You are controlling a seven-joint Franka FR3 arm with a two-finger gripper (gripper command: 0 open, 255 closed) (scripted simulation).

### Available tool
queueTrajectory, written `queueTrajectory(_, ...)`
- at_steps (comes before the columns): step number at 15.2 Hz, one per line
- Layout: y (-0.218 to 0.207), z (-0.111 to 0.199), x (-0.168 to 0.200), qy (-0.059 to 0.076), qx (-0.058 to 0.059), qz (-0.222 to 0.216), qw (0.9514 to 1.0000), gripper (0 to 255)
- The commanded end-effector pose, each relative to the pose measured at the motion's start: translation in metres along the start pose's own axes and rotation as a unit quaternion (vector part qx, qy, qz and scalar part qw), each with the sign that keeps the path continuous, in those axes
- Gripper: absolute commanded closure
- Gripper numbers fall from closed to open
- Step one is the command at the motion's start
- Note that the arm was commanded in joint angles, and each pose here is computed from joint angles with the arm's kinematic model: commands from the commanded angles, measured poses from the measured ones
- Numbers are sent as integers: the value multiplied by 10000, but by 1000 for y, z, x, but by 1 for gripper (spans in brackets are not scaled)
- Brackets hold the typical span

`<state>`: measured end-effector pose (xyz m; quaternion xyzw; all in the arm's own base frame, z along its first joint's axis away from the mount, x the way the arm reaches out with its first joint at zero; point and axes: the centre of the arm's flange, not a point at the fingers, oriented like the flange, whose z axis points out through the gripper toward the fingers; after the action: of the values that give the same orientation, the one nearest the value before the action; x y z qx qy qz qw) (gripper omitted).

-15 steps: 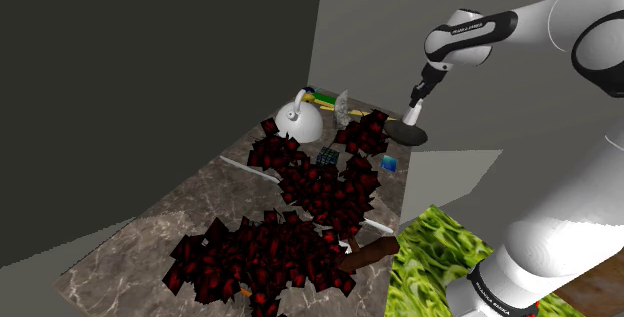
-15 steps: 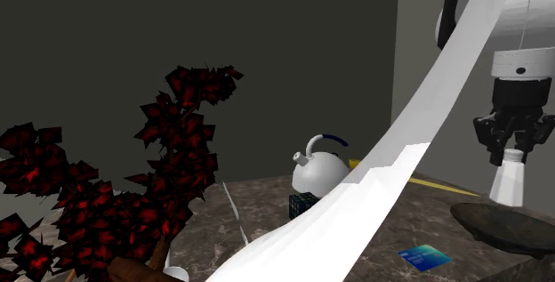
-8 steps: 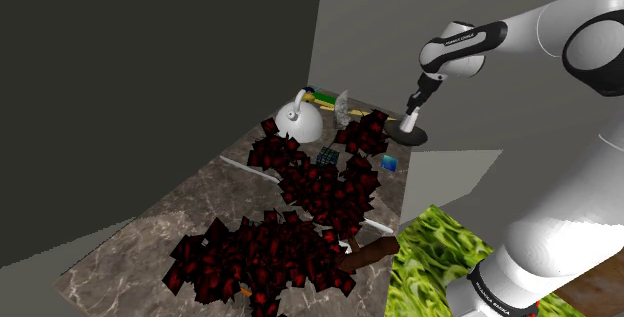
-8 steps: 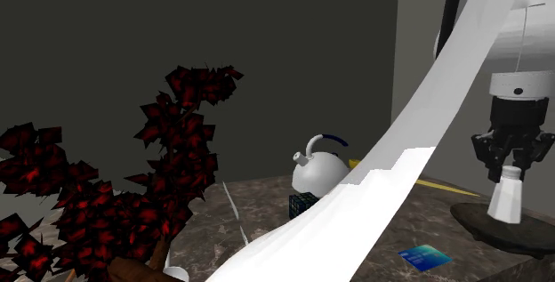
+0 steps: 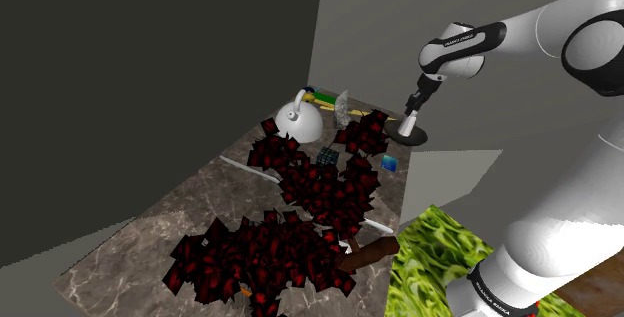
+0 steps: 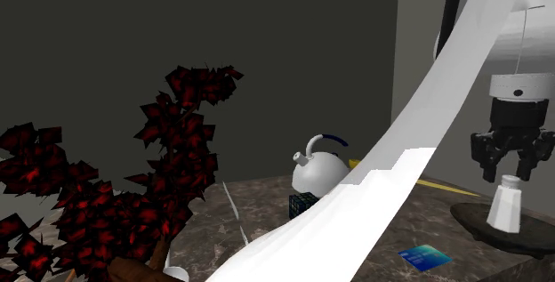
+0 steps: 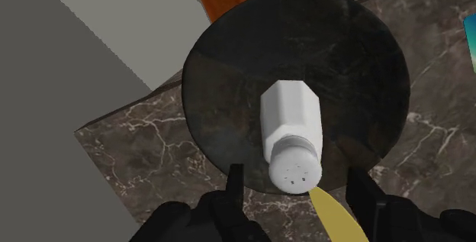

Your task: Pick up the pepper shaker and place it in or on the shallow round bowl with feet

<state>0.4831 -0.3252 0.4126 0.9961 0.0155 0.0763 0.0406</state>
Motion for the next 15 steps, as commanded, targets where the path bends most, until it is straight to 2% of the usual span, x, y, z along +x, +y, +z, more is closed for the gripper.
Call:
queueTrajectory(1,0,0,0,1,0,0,10000,0)
queueTrajectory(5,0,0,0,1,0,0,10000,0)
queueTrajectory(9,0,-50,0,1,0,0,10000,0)
queueTrajectory(15,0,-50,0,1,0,0,10000,0)
